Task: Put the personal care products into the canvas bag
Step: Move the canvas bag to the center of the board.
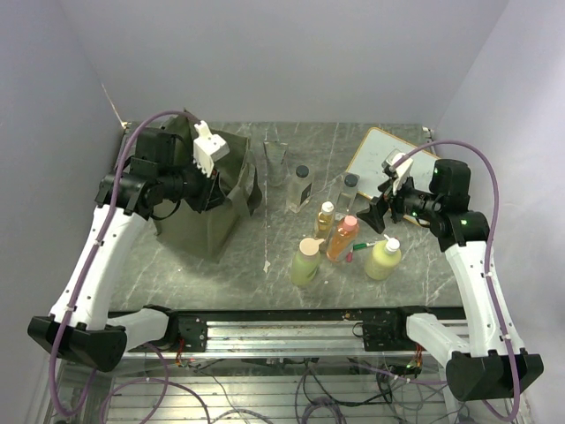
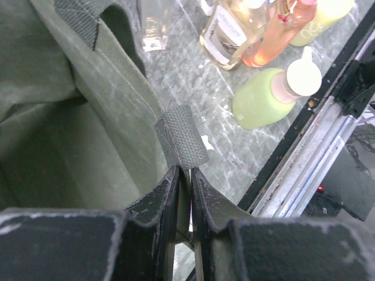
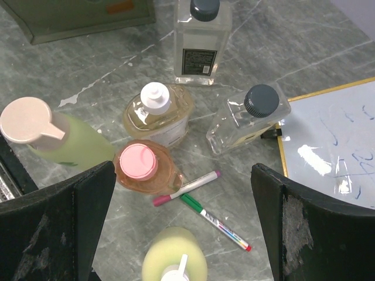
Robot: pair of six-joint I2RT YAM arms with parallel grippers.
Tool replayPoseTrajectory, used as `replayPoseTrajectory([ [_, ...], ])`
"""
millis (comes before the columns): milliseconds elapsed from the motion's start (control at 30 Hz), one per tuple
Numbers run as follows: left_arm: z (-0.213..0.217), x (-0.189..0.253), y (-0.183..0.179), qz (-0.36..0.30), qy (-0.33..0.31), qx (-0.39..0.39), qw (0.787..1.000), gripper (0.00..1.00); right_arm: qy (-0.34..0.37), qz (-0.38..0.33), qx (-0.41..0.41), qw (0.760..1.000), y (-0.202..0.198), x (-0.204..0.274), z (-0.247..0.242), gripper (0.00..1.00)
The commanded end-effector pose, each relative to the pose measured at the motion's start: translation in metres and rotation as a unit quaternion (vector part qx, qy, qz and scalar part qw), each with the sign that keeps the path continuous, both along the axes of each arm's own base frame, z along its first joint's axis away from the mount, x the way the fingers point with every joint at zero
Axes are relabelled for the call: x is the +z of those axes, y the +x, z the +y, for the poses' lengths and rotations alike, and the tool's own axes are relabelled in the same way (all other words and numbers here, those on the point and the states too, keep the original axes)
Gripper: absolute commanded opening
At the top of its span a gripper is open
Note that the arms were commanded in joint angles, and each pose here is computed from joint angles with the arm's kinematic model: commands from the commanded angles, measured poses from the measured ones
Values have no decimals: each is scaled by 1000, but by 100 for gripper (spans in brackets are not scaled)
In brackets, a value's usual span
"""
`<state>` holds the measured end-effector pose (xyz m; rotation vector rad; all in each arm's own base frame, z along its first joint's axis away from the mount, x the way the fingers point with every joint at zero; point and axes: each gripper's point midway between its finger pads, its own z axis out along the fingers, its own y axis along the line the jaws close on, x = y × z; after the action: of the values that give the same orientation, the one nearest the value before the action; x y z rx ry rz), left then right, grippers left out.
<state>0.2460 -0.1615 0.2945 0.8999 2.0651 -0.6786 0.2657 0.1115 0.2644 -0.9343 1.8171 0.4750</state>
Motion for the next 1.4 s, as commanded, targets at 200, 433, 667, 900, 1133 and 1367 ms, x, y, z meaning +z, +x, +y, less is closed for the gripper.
replayPoseTrajectory([
  [200, -34, 13, -16, -12, -84, -59, 995, 26, 11, -6, 7, 1000, -3, 0, 5, 100],
  [433, -36, 21, -13, -21, -86, -58, 994, 19, 12, 5, 7, 1000, 1, -2, 5, 100],
  [667, -43, 29, -12, -32, -105, -62, 992, 7, 8, 5, 4, 1000, 2, -3, 3, 100],
  [900, -53, 43, -19, -30, -131, -85, 987, 7, 9, 3, 5, 1000, 1, -1, 4, 100],
  [1133, -40, 53, -19, -112, -99, -81, 985, 39, 10, -3, -2, 1000, -3, 1, 2, 100],
  [1367, -39, 78, -29, -165, -68, -126, 976, 79, 15, -7, -43, 999, 3, 4, -10, 100],
])
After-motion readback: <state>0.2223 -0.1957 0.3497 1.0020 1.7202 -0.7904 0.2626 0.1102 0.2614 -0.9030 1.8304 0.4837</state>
